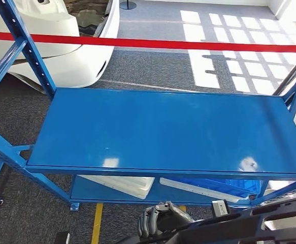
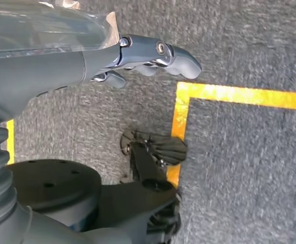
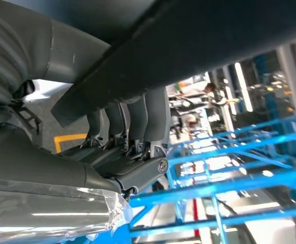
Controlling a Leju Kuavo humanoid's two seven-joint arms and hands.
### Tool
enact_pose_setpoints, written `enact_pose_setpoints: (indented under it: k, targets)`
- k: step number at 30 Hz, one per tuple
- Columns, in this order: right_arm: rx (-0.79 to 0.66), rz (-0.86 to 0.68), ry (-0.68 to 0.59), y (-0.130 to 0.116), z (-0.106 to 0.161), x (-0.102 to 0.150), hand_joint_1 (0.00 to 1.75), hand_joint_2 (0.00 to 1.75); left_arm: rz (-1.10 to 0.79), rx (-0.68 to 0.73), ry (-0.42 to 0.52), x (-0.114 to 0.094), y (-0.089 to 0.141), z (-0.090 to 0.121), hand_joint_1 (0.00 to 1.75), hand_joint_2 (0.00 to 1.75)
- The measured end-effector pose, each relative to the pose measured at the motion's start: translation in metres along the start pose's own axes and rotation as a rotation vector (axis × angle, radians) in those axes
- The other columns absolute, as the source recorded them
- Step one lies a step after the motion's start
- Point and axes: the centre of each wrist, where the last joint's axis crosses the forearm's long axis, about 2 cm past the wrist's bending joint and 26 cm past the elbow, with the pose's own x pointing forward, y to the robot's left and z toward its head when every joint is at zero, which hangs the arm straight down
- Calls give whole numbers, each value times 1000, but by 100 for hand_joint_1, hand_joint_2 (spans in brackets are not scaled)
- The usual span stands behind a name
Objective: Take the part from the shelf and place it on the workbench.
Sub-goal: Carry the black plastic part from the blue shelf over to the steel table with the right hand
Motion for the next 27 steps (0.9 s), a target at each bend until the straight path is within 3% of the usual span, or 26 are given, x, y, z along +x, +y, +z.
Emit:
enact_pose_setpoints:
  k: [11, 27]
  targets:
    - [14, 14, 75, -7, 9, -3, 175, 175, 7, -11, 2, 1, -4, 0, 0, 175]
    - [27, 16, 79, -7, 8, -6, 175, 175, 10, -16, 5, 5, -5, -1, 0, 175]
